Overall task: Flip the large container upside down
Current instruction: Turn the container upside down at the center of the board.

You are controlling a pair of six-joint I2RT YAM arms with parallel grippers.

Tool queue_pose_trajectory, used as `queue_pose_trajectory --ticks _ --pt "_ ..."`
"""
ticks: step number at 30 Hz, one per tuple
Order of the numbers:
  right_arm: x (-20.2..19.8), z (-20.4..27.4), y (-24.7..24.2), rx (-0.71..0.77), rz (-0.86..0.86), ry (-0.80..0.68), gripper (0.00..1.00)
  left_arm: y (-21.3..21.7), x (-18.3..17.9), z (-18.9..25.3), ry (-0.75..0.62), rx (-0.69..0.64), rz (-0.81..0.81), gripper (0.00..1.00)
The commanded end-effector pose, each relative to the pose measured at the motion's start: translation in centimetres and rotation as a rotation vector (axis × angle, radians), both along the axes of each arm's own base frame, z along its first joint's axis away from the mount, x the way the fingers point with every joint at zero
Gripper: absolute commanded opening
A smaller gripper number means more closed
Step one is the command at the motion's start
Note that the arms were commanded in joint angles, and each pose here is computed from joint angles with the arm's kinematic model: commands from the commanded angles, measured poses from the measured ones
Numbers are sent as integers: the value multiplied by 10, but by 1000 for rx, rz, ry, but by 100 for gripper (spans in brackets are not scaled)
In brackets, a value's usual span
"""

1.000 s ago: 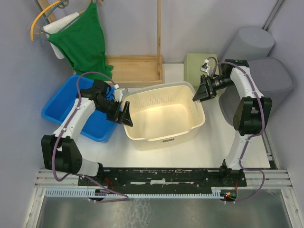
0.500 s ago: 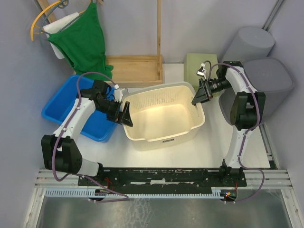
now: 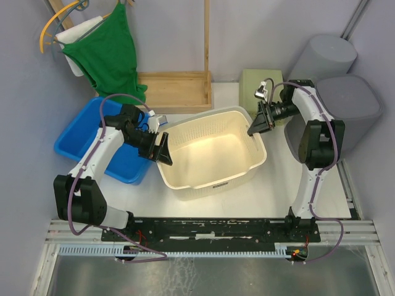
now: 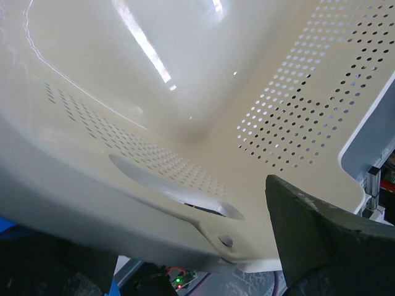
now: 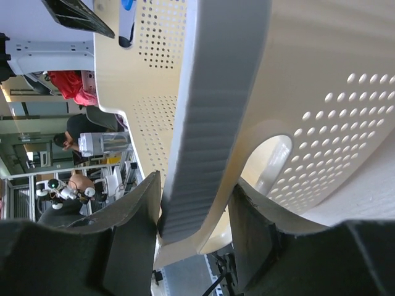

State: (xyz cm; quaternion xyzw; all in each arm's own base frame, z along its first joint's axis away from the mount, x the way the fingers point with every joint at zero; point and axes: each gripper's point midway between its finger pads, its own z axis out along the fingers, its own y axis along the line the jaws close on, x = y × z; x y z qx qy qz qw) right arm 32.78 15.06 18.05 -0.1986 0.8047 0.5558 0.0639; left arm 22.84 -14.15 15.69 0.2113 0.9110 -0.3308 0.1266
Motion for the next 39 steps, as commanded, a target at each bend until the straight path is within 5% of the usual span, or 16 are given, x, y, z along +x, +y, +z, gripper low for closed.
queue_pose_trajectory --ticks 1,15,21,32,39 --pt "-20 99 15 139 -35 -87 0 -7 9 13 -68 -39 -80 94" --pt "-61 245 14 122 -78 -668 0 -37 88 68 -264 47 -118 94" --pt "-70 249 -4 -111 -190 -1055 0 -38 123 94 -382 91 -74 95" --pt "-54 218 -14 -445 -176 -1171 0 -18 135 108 -497 193 -6 95" --pt "-24 211 -3 -448 -114 -1117 0 -10 133 115 -528 224 10 95"
